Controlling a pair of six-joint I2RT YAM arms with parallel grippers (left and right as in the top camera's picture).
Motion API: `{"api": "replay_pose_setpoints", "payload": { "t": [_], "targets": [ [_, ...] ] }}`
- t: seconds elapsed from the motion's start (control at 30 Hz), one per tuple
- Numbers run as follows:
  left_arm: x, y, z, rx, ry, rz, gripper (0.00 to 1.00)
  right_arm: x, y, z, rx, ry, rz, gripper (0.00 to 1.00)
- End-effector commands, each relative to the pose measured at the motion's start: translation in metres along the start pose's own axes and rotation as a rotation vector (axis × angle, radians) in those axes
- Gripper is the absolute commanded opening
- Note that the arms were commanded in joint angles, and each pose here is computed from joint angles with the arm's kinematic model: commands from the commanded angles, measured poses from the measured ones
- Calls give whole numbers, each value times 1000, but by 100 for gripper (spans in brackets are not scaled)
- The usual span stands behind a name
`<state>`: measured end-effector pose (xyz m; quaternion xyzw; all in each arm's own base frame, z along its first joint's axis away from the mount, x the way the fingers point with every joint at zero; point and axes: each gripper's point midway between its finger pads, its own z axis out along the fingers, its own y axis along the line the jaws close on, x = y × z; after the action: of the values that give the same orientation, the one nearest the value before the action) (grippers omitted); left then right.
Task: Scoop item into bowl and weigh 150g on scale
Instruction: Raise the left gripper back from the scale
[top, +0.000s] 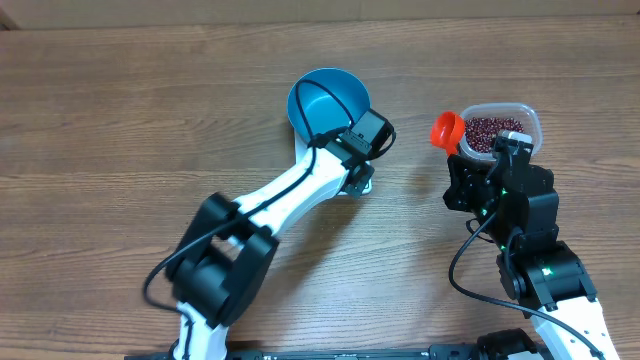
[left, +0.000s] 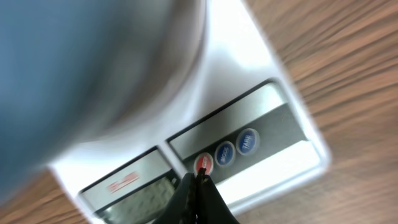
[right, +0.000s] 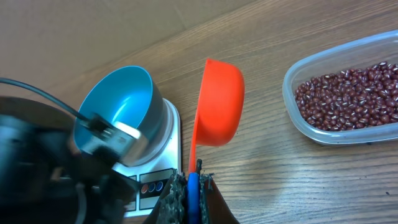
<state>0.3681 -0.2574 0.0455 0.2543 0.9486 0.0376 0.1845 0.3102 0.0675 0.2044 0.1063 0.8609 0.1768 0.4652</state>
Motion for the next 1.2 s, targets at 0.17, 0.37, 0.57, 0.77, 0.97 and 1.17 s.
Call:
{"api": "replay_pose_setpoints", "payload": {
  "t": [0.17,0.37,0.57,0.77,0.97,1.17],
  "targets": [
    [-46,21,-134,68,-299,-83,5,-16,8,-8,-24,-44,-4,4],
    [-40,61,-177,30,-362,-161,4,-16,8,-8,-24,-45,-5,4],
    [-17,111,-202,87,-358,-207,4,-16,8,-8,-24,-46,-5,4],
    [19,121,-202,171,-266,4,9,-16,8,-8,-25,-46,-4,4],
    [30,106,-201,236,-229,55,11,-16,8,-8,-25,-45,-4,4],
    [28,102,-203,257,-243,79,100,-16,9,-8,-29,-43,-4,4]
  ]
}}
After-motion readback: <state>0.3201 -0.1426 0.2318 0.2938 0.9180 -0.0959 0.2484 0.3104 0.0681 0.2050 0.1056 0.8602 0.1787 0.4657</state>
